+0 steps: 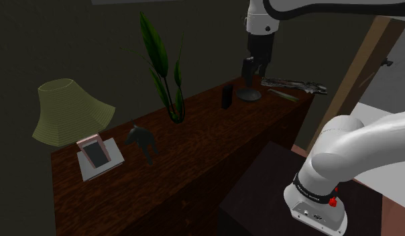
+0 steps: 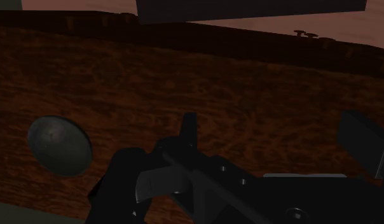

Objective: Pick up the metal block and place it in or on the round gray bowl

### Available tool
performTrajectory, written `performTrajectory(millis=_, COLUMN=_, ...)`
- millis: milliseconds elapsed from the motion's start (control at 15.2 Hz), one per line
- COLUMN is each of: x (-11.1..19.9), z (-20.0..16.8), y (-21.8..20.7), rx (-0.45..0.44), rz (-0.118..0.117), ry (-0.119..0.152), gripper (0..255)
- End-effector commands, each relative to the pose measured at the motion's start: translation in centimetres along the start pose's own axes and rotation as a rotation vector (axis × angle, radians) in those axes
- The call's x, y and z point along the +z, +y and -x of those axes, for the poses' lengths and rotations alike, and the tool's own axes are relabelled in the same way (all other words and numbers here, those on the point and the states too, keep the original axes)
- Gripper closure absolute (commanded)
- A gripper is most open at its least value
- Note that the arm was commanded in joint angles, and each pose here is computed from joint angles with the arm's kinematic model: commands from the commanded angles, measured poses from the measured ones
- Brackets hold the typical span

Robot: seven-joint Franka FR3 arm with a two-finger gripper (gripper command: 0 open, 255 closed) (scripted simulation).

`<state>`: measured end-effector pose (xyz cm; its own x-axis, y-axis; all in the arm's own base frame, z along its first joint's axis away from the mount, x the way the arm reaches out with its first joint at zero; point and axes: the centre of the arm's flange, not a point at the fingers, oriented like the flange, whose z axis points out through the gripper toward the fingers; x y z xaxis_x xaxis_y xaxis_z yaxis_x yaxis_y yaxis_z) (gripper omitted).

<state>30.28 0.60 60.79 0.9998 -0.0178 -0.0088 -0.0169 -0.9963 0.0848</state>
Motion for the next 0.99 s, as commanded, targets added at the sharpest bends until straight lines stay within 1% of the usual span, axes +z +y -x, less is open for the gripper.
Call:
performTrajectory(millis=0, x=0.0, z=0.0, y=0.0, rx=0.000, rz=0.000, ry=0.000, gripper=0)
performTrajectory(millis=462, x=4.6, z=-7.6, y=3.0, rx=0.175, rz=-0.017, ry=-0.004, gripper=0)
performTrajectory(millis=924, x=9.2, z=-14.5, y=7.2, rx=0.350, rz=-0.035, ry=-0.009, gripper=0)
